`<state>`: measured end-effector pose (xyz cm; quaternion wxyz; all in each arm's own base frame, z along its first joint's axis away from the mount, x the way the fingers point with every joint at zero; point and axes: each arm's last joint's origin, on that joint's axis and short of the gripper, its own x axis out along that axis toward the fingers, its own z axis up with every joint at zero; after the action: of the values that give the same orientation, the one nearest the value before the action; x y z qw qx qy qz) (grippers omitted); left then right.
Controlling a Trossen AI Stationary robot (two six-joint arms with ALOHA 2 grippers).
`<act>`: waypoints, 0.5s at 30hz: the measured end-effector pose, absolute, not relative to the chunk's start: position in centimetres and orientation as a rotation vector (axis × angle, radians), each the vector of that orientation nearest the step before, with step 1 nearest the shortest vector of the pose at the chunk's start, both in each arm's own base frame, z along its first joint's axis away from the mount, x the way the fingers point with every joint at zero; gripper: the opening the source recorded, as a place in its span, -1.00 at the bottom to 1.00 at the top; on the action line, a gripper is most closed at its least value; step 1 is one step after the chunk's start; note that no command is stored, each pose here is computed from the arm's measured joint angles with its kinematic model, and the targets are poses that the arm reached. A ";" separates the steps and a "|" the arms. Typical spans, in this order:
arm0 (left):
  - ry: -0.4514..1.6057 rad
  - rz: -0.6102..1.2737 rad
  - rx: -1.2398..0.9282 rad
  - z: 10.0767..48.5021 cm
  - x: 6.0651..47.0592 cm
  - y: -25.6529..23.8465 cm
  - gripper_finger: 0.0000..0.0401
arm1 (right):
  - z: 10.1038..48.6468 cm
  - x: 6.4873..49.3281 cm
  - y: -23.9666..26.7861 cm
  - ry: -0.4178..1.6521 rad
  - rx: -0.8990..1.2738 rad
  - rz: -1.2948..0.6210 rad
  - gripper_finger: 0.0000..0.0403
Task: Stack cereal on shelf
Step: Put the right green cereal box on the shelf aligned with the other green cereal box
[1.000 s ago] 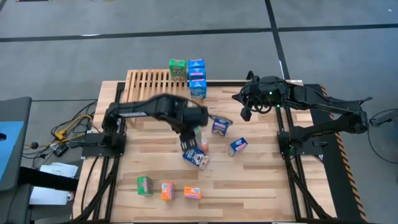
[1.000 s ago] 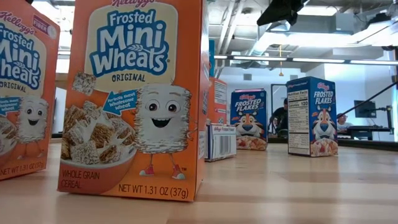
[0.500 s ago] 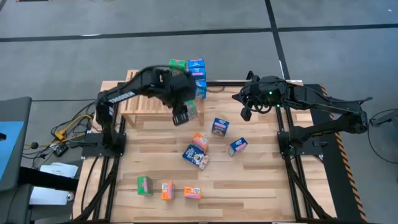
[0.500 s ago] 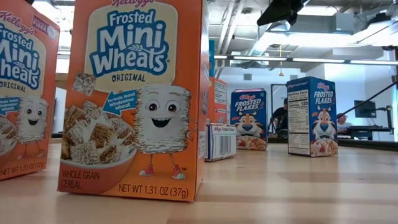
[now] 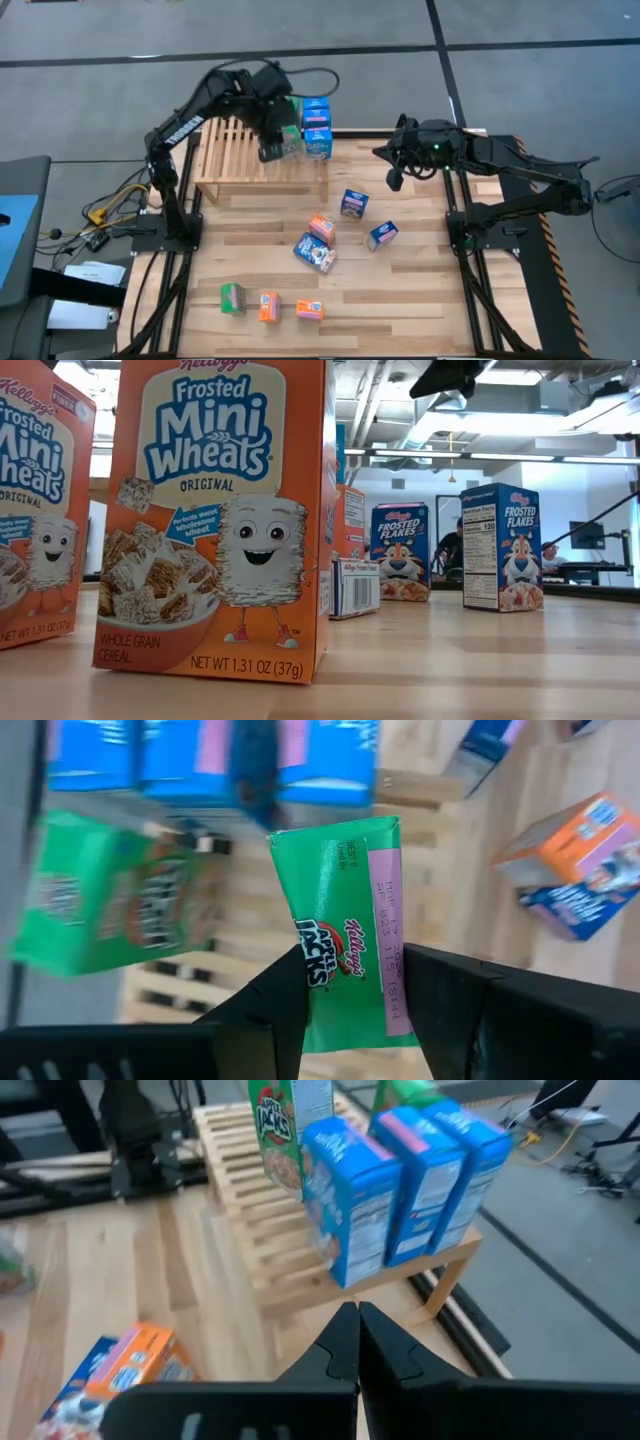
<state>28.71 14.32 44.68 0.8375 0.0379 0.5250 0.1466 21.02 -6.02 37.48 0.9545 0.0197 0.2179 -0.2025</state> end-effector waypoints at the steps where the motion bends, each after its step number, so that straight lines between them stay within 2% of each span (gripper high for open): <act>1: 1.114 0.313 0.094 44.7 28.4 14.8 -0.35 | 37.6 21.0 -6.2 0.430 0.041 -0.420 -0.92; 15: 1.104 0.204 0.173 44.2 26.0 20.4 -0.35 | 38.4 20.6 -8.5 0.333 0.055 -0.529 -0.92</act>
<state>25.96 20.38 44.18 0.8431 0.0822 0.5226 0.0964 20.56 -8.52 38.44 0.9512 0.0268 0.1638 -0.2603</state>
